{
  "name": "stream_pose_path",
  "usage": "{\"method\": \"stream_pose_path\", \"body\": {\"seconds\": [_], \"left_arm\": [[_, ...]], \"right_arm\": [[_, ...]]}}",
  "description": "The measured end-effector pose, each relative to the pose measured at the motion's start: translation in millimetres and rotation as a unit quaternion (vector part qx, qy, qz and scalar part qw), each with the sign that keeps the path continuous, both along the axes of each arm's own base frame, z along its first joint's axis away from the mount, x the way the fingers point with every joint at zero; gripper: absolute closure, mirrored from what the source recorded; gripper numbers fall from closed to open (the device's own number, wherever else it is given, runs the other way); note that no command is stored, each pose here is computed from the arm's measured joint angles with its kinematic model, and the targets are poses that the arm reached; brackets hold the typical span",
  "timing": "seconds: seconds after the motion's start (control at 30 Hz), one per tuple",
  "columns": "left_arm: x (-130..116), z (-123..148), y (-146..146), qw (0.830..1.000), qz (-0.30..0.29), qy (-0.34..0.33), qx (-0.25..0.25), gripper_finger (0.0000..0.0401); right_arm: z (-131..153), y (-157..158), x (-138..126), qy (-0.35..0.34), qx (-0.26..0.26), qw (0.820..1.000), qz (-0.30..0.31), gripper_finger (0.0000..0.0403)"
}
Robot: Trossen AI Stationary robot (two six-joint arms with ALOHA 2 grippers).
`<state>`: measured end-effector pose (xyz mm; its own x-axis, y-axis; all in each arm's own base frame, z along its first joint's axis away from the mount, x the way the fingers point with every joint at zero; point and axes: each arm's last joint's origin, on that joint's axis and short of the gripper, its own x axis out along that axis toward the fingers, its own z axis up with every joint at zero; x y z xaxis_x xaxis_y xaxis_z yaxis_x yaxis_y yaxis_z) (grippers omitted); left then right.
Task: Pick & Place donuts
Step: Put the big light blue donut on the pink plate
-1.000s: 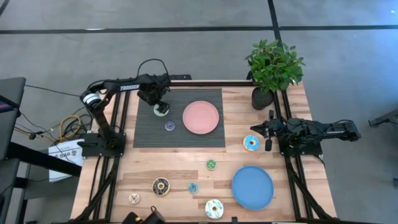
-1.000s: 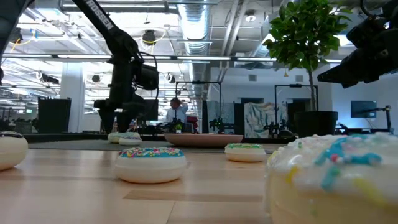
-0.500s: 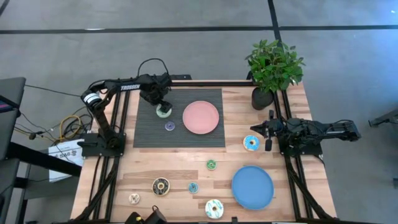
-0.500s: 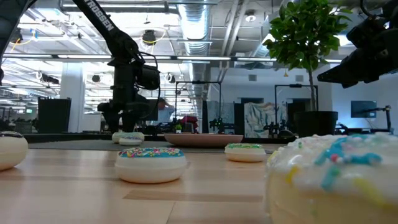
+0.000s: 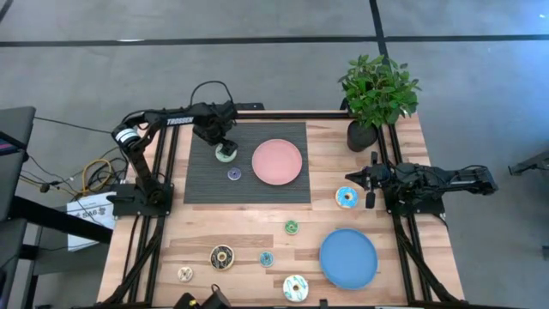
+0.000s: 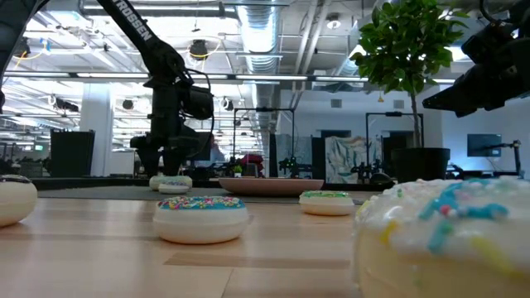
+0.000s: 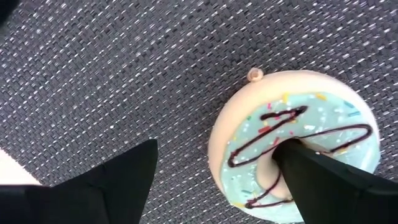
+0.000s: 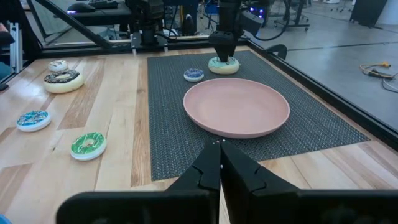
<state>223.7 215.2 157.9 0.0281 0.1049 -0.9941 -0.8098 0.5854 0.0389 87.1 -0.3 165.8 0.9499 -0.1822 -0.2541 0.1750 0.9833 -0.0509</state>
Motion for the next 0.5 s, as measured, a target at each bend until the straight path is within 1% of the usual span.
{"method": "stream_pose_path", "body": {"seconds": [0.17, 0.5], "left_arm": [[2.3, 0.0, -2.0, 1.0, -0.005, -0.001, 0.001, 0.0079], [2.0, -0.1, -1.9, 1.0, 0.004, -0.001, 0.001, 0.0079]], "right_arm": [[0.0, 0.0, 0.0, 0.0, 0.0, 1.0, 0.0, 0.0402], [0.1, 0.0, 0.0, 0.0, 0.0, 1.0, 0.0, 0.0402]]}}
